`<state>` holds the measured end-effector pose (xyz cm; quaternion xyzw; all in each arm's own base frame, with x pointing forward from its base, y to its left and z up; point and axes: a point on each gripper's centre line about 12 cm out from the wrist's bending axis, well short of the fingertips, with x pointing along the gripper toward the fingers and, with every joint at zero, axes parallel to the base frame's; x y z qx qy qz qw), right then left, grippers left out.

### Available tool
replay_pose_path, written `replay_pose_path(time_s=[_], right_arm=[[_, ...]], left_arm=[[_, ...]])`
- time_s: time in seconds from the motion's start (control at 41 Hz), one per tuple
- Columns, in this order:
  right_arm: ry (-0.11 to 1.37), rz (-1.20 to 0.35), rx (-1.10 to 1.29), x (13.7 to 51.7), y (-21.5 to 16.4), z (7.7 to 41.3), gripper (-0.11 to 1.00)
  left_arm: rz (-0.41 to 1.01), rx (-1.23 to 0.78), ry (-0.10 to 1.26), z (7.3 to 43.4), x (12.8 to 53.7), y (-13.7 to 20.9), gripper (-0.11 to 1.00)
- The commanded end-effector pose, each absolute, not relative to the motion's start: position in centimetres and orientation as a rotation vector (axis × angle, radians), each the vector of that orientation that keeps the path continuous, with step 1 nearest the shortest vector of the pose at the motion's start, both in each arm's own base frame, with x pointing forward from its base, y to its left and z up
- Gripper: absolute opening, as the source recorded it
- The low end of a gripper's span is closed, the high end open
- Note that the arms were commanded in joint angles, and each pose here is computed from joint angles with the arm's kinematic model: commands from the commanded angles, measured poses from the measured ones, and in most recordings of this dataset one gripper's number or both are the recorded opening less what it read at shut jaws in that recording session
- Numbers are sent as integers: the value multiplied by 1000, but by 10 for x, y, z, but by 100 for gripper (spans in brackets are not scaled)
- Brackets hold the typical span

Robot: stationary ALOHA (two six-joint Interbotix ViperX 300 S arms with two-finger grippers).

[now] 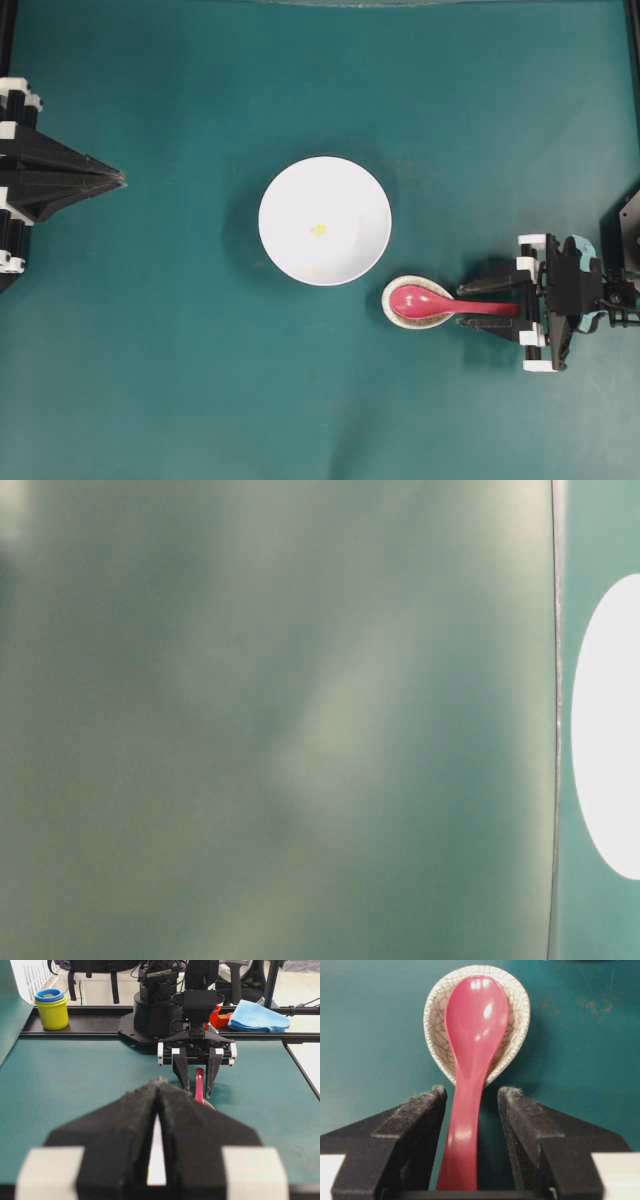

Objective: Scoop the yellow hexagonal prism block from the bowl with a spoon using the right arm.

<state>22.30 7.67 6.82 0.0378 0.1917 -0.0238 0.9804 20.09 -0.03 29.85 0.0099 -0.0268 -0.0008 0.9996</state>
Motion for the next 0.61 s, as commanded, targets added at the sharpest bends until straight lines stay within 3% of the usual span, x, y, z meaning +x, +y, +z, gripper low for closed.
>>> replay_pose_path(time_s=[0.0, 0.585], right_arm=[[367, -45, 85, 225, 79, 72, 51], [371, -42, 86, 225, 79, 71, 27]], left_arm=[[-2, 24, -71, 306, 203, 0, 4], [-2, 23, -71, 306, 203, 0, 4]])
